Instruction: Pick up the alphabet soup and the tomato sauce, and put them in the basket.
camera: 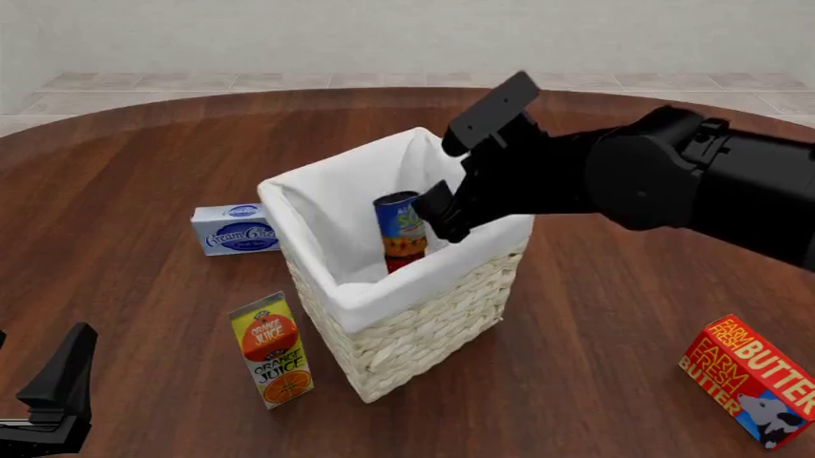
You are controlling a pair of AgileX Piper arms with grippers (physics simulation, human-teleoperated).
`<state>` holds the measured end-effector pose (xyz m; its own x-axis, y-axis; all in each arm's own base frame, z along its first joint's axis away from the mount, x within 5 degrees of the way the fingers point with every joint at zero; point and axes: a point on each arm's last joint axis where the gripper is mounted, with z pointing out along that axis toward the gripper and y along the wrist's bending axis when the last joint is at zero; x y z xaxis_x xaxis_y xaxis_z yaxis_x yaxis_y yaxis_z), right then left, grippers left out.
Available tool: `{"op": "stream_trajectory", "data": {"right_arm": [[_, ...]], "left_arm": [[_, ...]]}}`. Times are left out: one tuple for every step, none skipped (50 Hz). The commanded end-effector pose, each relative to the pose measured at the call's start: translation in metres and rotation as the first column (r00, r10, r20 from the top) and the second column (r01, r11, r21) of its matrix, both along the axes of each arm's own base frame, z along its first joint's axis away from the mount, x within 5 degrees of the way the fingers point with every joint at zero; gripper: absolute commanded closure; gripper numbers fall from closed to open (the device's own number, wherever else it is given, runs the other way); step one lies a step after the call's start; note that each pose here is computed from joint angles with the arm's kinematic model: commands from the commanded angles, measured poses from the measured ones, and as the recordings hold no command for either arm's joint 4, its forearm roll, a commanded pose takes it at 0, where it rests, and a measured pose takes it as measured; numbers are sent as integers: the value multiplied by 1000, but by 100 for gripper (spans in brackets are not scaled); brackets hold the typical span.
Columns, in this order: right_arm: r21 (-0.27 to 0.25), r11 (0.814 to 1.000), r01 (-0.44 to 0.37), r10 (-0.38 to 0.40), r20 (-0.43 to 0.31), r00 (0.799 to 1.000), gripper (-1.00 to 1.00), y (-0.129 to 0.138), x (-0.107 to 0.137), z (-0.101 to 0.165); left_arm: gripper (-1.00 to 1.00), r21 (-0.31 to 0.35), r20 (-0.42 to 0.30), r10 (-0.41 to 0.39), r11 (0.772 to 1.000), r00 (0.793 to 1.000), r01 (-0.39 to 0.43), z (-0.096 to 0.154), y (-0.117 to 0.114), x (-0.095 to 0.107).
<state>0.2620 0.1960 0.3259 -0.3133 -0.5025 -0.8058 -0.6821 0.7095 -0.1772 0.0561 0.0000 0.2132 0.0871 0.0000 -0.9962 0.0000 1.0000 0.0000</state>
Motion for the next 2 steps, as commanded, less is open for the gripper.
{"op": "stream_trajectory", "data": {"right_arm": [[5, 1000, -3, 3, 7, 1000, -100, -1, -2, 6], [6, 1000, -4, 4, 9, 1000, -100, -1, -3, 7]], "left_arm": [[-100, 0, 0, 0, 1000, 1000, 0, 0, 0, 0], [-100, 0, 0, 0, 1000, 1000, 0, 0, 0, 0]]}}
